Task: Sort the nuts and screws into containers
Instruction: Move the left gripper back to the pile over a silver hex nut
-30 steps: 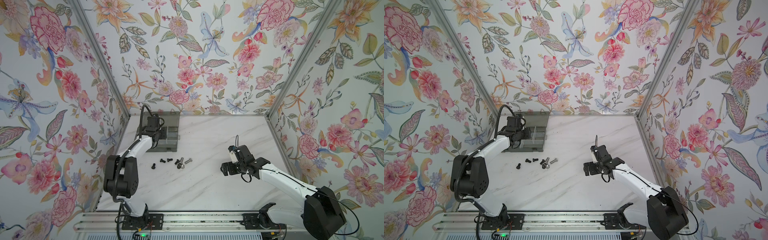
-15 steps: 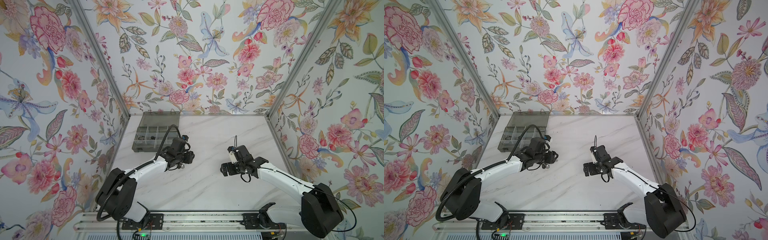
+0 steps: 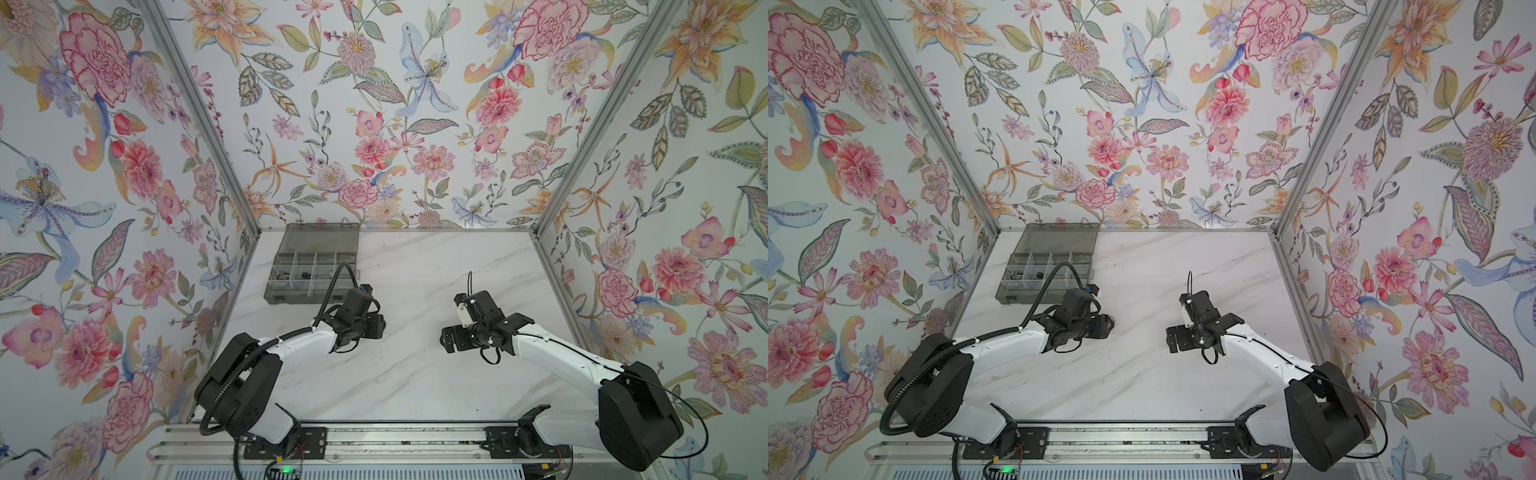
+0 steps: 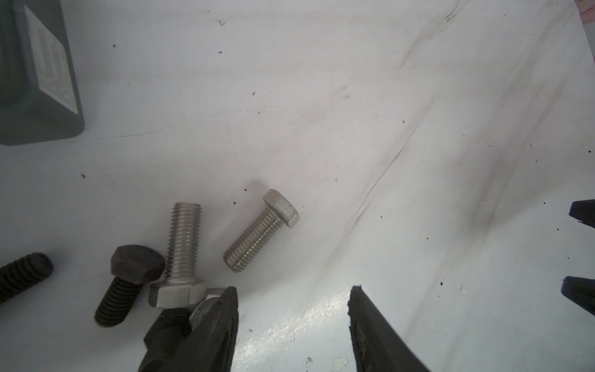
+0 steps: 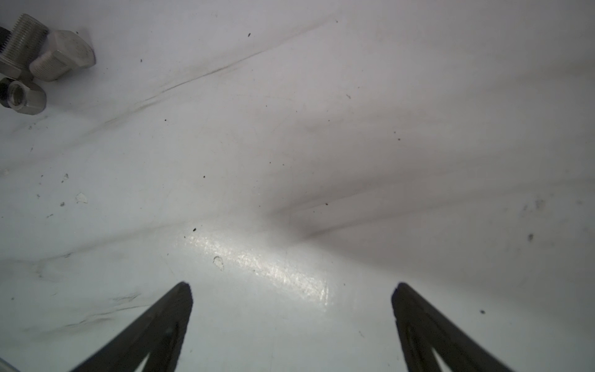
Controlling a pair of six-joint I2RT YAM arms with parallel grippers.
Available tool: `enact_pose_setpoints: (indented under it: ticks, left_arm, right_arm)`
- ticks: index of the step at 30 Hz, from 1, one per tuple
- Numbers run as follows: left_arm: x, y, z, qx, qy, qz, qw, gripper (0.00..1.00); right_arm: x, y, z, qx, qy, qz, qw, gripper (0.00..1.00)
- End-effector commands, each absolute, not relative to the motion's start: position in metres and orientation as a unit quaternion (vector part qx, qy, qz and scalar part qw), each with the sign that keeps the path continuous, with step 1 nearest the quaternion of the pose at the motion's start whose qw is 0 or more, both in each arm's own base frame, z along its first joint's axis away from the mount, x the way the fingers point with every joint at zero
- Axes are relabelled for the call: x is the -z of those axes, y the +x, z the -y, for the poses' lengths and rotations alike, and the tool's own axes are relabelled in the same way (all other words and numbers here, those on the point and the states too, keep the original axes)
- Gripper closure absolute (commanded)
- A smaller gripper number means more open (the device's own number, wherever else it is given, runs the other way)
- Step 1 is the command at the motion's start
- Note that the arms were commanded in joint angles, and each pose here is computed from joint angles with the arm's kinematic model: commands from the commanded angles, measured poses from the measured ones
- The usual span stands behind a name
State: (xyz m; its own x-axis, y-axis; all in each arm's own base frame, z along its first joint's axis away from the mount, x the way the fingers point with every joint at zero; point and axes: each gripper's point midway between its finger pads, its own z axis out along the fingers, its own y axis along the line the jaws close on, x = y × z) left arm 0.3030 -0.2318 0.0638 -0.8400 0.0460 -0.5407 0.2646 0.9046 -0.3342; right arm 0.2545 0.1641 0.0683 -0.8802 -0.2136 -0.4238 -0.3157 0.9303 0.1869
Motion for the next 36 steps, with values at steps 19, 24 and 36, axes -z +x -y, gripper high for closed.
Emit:
enact_pose_setpoints:
  ticks: [19, 24, 36]
  left_arm:
    - [-0.030, 0.309, 0.225, 0.162, 0.079, -0.949, 0.257, 0.43]
    - [-0.031, 0.309, 0.221, 0.153, 0.075, -0.950, 0.262, 0.43]
    - [-0.030, 0.308, 0.204, 0.109, 0.065, -0.957, 0.260, 0.43]
  right_arm:
    - [-0.066, 0.255, -0.165, -0.129, -0.135, -0.962, 0.198, 0.01]
    - [-0.065, 0.255, -0.165, -0.128, -0.135, -0.963, 0.196, 0.01]
    - [-0.064, 0.254, -0.164, -0.129, -0.136, -0.963, 0.196, 0.01]
